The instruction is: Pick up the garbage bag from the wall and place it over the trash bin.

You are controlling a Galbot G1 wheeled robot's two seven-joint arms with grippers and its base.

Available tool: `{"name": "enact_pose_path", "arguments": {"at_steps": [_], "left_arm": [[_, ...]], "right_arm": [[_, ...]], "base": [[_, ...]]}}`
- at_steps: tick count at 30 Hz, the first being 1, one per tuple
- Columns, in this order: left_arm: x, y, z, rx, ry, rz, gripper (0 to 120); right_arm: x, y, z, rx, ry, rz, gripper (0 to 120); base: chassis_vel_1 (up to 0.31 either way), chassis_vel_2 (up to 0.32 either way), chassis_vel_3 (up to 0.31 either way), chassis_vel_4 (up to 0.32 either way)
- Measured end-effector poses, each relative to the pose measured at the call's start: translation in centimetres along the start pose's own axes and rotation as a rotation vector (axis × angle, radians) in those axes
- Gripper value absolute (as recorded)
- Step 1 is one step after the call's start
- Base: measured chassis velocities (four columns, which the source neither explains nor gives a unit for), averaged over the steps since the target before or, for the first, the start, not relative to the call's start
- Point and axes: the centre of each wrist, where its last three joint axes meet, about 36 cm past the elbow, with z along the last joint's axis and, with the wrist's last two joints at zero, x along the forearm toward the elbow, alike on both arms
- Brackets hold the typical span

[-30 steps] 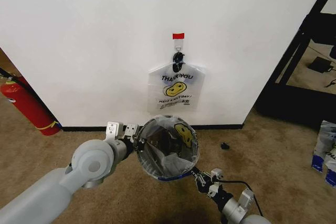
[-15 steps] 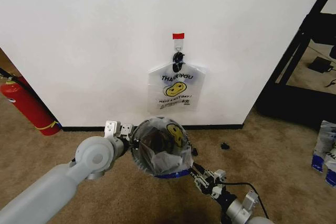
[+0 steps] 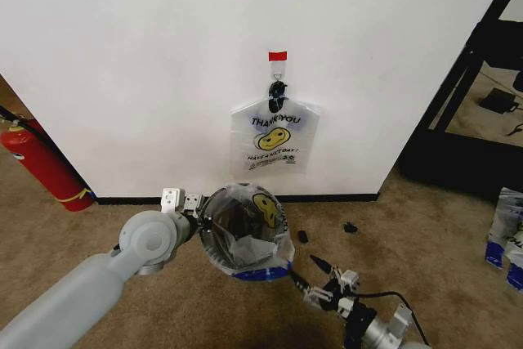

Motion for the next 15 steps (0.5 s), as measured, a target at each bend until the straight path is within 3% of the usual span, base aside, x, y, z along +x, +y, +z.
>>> {"name": "enact_pose_path", "arguments": {"at_steps": [4, 10, 15], "left_arm": [[0.0, -0.2, 0.3, -0.011, -0.005, -0.007, 0], [0.0, -1.1, 1.5, -0.117, -0.066, -0.068, 0], [-0.8, -2.7, 3.1, -0.202, -0.074, -0.086, 0]], "right_arm": [[-0.5, 0.3, -0.8, 0.027, -0.007, -0.045, 100], [-3.2, 3.1, -4.8, 0.037, -0.068, 0.117, 100], [-4.5, 5.8, -10.5, 0.001, 0.042, 0.23, 84]], "base": [[0.0, 0.0, 0.0, 0.0], [0.0, 0.0, 0.0, 0.0], [0.0, 0.0, 0.0, 0.0]]}}
